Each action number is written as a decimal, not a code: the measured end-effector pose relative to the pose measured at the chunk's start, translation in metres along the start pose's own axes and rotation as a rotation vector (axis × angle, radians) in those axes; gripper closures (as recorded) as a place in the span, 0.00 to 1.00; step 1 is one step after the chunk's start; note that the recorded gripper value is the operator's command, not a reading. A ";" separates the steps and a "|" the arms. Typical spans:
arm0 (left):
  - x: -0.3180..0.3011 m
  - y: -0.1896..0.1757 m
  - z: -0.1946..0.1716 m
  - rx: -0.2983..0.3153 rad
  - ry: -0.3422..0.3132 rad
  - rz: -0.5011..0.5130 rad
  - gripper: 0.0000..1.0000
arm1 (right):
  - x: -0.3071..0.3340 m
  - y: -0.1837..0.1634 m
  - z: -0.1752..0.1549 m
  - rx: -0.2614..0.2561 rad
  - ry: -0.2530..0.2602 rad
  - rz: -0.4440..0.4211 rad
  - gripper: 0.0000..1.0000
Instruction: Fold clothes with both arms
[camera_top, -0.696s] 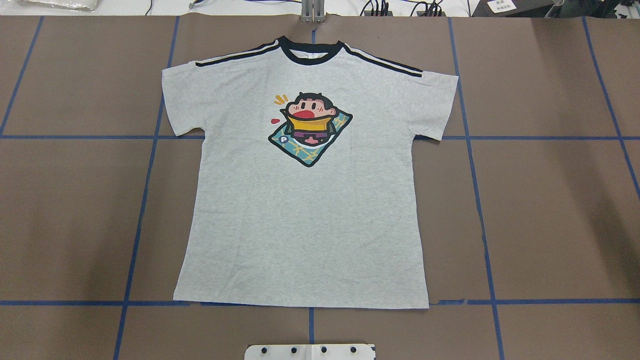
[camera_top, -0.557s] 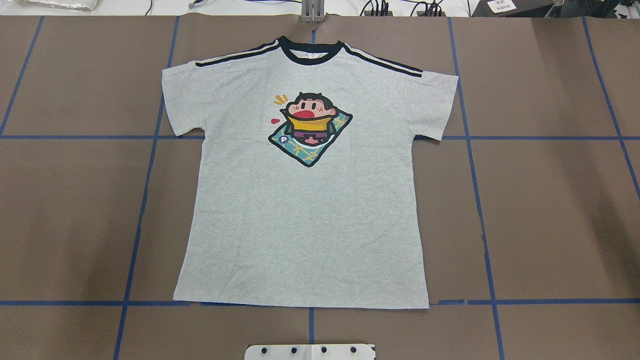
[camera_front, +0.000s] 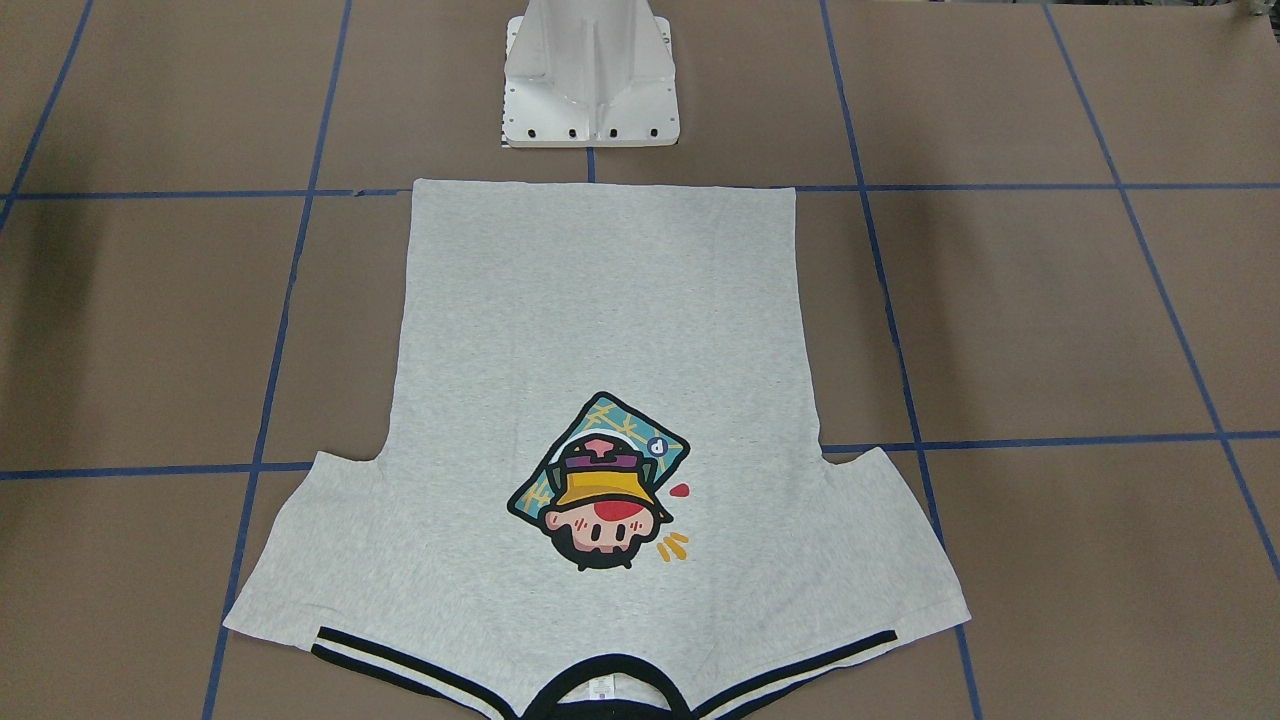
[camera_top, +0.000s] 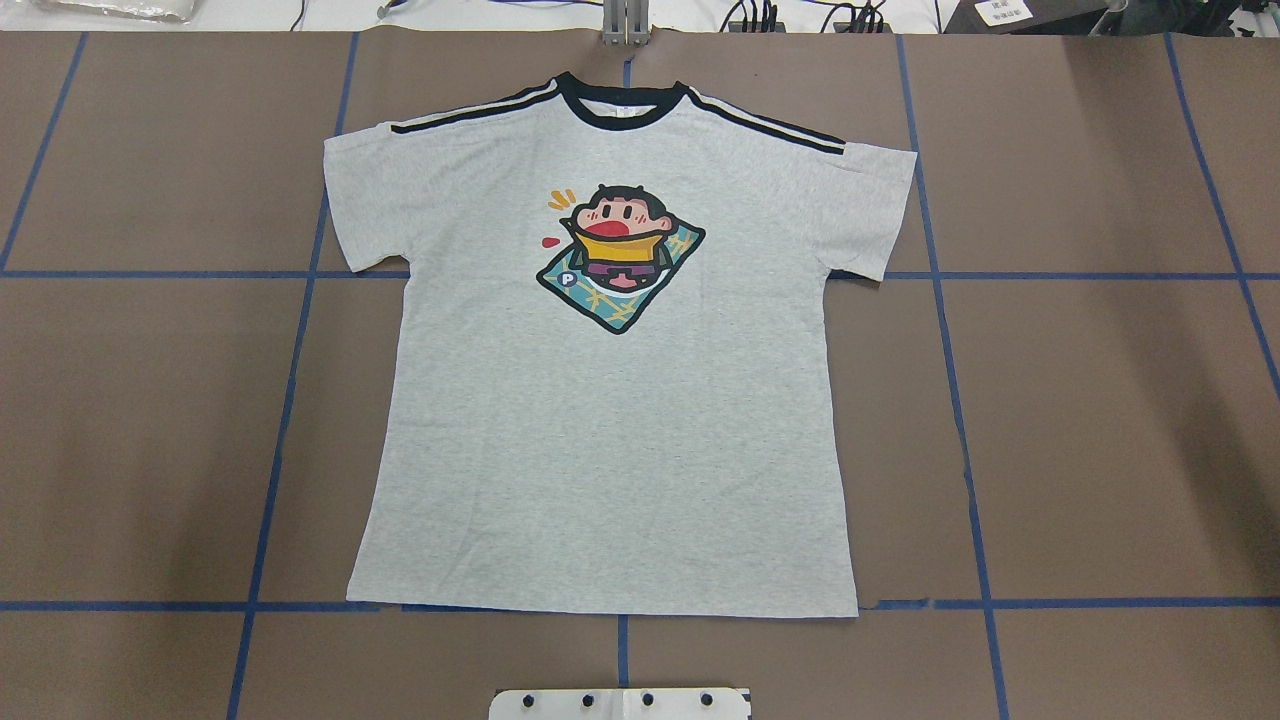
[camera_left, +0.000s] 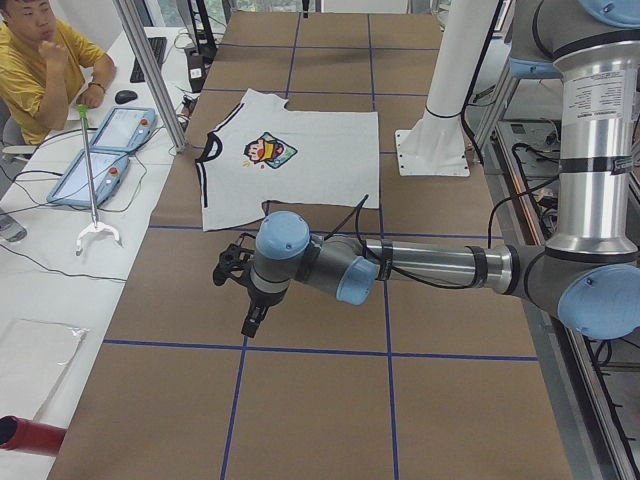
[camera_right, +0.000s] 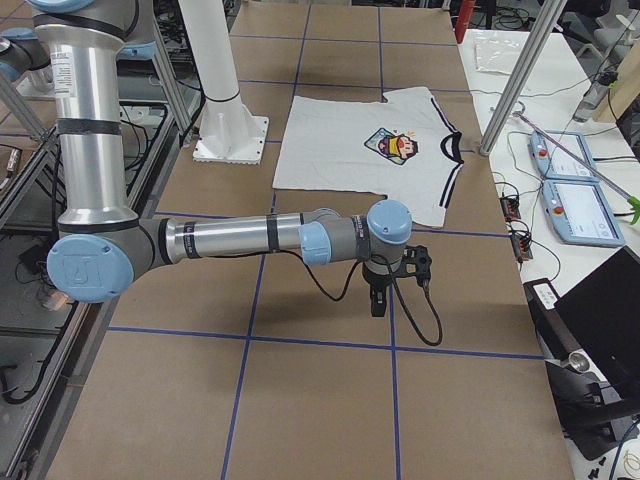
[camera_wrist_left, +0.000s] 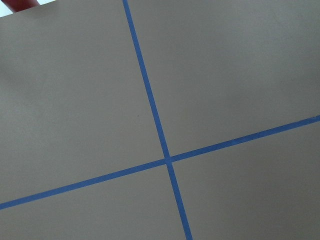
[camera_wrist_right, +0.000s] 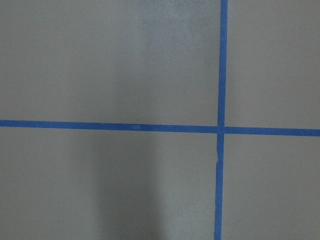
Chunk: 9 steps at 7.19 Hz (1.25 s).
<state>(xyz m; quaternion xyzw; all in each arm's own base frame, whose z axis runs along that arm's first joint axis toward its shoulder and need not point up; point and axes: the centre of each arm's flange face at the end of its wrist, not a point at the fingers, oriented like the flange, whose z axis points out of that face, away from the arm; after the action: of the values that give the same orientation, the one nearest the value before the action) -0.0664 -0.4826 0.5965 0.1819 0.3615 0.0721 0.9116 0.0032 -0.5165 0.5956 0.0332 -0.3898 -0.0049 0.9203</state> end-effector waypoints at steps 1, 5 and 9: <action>0.001 0.001 0.000 0.000 0.003 0.000 0.00 | -0.005 -0.003 0.006 0.010 -0.006 -0.024 0.00; 0.002 0.001 -0.001 0.004 0.008 0.005 0.00 | -0.121 -0.069 0.035 0.017 -0.052 0.017 0.00; 0.000 0.001 0.004 0.032 0.007 0.041 0.00 | -0.230 -0.166 0.088 0.138 -0.106 0.041 0.02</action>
<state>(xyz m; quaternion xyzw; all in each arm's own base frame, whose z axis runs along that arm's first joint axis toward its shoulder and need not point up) -0.0636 -0.4833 0.5994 0.2037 0.3622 0.0854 0.9056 -0.2172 -0.6795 0.4808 0.0881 -0.4381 0.0389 0.8937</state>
